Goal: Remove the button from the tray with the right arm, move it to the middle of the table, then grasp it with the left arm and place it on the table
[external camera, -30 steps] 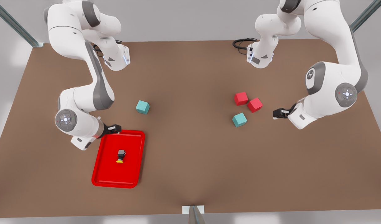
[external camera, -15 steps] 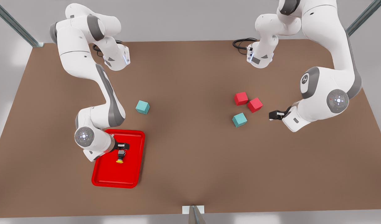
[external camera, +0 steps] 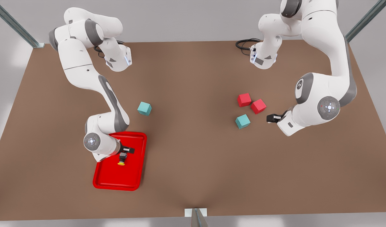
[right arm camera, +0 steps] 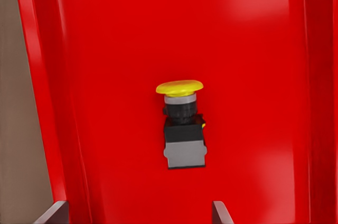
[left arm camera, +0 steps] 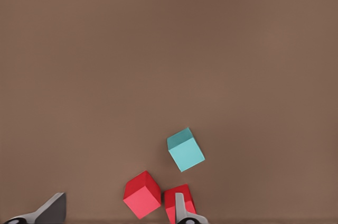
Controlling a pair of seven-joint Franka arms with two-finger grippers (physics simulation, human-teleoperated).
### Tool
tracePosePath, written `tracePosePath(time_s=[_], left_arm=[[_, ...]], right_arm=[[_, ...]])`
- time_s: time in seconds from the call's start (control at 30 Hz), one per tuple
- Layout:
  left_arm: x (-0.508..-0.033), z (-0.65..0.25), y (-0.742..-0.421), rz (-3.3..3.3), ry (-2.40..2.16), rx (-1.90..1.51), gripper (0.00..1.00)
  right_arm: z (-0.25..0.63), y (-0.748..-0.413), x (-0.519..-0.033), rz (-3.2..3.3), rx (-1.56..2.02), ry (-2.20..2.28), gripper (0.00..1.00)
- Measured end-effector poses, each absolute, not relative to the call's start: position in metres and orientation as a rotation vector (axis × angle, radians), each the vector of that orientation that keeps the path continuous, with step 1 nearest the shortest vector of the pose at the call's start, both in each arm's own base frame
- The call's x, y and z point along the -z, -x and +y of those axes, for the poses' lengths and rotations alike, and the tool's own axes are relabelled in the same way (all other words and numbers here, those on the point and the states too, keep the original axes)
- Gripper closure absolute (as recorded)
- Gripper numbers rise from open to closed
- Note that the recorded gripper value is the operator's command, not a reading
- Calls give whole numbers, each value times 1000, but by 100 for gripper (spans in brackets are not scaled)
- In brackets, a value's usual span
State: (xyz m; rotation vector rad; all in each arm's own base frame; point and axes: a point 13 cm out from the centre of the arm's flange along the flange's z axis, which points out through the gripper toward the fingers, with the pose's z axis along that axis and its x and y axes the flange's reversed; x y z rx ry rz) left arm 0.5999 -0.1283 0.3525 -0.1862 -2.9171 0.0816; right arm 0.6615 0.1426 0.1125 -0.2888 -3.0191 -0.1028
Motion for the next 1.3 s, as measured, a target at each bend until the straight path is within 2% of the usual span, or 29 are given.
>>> tracePosePath(time_s=[1.13, 1.3], left_arm=[[-332, -148, -613, -2915, 220, -79, 0], [-331, -147, -614, -2915, 218, -78, 0]], right_arm=[[136, -666, -45, -3051, 52, 510, 0], [140, -668, -50, -3063, 55, 506, 0]])
